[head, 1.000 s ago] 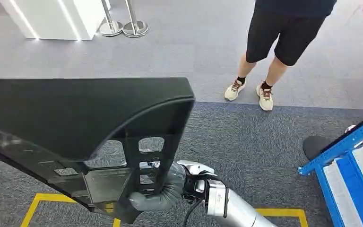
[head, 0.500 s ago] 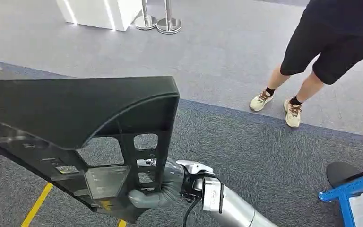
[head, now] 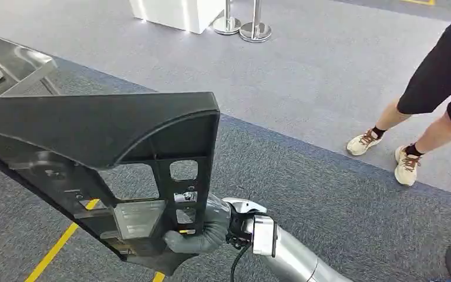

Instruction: Take the parts from the cabinet and place them on the table.

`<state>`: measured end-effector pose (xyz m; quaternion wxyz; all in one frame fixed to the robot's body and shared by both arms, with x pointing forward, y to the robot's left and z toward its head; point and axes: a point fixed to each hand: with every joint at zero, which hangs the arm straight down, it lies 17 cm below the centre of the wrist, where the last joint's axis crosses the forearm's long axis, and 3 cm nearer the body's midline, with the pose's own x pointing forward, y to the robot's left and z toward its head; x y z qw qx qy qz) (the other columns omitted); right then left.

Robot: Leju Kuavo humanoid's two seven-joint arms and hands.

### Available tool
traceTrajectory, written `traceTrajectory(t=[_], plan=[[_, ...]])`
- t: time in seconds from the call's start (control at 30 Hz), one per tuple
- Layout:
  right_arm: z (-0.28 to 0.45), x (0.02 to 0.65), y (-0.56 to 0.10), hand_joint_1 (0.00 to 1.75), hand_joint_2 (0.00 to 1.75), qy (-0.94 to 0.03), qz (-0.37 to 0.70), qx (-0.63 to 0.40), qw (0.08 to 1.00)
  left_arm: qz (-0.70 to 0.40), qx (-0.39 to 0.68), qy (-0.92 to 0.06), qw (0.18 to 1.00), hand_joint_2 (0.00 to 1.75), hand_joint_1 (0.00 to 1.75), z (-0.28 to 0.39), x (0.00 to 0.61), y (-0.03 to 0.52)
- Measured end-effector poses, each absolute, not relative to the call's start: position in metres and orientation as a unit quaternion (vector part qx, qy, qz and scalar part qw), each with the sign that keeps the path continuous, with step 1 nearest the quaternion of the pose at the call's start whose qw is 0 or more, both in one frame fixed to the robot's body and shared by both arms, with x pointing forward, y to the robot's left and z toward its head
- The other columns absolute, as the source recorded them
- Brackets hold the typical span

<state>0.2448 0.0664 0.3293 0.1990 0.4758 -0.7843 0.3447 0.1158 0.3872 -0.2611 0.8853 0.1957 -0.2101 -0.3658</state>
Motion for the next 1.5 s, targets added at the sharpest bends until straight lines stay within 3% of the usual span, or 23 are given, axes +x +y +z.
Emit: traceTrajectory(t=[1.5], plan=[[0.319, 0.256, 0.059, 1.68, 1.75, -0.789, 0.341, 0.464, 0.214, -0.369, 0.197, -0.211, 0.884, 1.75, 0.0, -0.26, 0.122, 0.389]])
